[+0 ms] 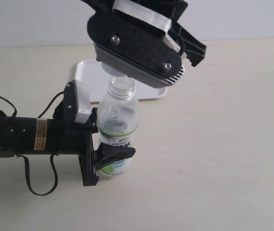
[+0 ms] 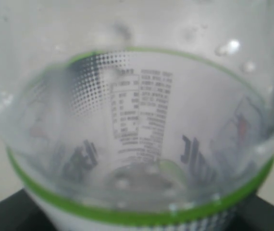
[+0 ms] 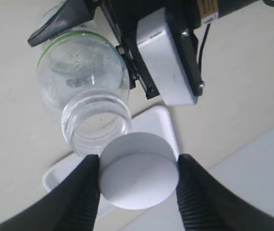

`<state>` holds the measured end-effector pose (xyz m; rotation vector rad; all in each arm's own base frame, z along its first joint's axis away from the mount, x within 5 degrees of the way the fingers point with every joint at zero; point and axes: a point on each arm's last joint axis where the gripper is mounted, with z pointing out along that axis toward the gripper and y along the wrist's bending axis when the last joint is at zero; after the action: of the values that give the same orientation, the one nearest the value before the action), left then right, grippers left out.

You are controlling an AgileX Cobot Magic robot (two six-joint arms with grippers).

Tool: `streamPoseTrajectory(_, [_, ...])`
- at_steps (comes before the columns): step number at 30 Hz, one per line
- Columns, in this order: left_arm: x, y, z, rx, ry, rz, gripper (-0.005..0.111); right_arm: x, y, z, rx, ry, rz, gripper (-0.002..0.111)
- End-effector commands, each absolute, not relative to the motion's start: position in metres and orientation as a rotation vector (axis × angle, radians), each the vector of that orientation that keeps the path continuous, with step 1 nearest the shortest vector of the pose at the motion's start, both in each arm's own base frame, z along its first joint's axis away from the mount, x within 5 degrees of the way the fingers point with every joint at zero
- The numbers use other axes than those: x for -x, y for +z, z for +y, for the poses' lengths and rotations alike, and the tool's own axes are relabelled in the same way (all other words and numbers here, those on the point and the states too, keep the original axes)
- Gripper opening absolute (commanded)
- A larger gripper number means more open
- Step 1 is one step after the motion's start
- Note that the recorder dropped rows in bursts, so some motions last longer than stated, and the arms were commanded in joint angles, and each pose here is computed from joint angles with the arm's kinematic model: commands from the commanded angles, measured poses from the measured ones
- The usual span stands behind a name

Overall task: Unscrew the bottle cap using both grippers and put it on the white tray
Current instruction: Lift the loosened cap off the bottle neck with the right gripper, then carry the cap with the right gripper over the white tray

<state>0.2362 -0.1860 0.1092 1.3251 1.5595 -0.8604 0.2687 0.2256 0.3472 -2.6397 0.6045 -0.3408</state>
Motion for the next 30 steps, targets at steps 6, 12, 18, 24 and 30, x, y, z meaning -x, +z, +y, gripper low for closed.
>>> streamPoseTrajectory(6, [-0.243,0.119,-0.188,-1.214,-0.855,1.543,0.0,-0.262,0.381,0.202,2.264,-0.383,1.243,0.0])
streamPoseTrajectory(12, [-0.245,0.12,-0.188,-1.192,-0.846,1.549,0.0,-0.273,0.388,0.185,2.014,-0.256,1.497,0.0])
streamPoseTrajectory(18, [-0.245,0.121,-0.188,-1.188,-0.854,1.539,0.0,-0.281,0.386,0.167,1.877,-0.037,1.664,0.0])
streamPoseTrajectory(24, [-0.245,0.121,-0.188,-1.185,-0.86,1.532,0.0,-0.284,0.384,0.154,1.748,0.041,1.857,0.0])
streamPoseTrajectory(30, [-0.242,0.12,-0.186,-1.199,-0.844,1.522,0.0,-0.273,0.377,0.149,1.745,0.109,1.974,0.0])
